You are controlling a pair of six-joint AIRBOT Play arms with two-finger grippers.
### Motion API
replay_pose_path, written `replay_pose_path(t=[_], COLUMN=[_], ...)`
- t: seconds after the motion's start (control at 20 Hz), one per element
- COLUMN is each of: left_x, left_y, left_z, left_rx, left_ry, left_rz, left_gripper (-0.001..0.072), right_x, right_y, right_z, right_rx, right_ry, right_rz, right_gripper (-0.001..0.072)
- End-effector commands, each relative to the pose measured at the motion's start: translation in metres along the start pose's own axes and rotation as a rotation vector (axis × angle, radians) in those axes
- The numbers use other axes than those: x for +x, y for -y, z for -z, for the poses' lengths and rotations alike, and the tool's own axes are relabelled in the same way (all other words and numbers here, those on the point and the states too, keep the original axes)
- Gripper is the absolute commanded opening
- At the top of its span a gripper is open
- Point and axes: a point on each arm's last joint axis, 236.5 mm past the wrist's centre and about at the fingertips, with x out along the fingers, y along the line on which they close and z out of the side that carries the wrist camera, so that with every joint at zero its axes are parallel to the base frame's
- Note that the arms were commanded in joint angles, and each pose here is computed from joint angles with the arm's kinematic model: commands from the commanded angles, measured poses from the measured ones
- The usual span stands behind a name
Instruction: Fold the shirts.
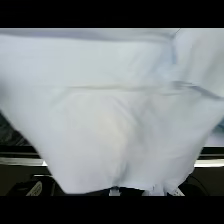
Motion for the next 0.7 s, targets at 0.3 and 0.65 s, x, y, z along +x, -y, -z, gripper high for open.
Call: replay_pose_path(t=[0.3,0.65], left_x=[0.196,0.279], left_y=[-0.148,-0.191], left_z=[0.272,0.331], left_rx=[-0.291,-0.373], left_ry=[-0.702,-0.712], left_rz=[-0.153,-0.185], left_gripper=[0.0022,0.0023], right_x=[0.275,0.351], right_y=[-0.166,-0.195], right_z=[0.237,0.285], right_rx=[0.309,0.424], right_ry=[-0.653,-0.612], right_rz=[-0.610,-0.579], right_gripper=[0.0012,0.0014])
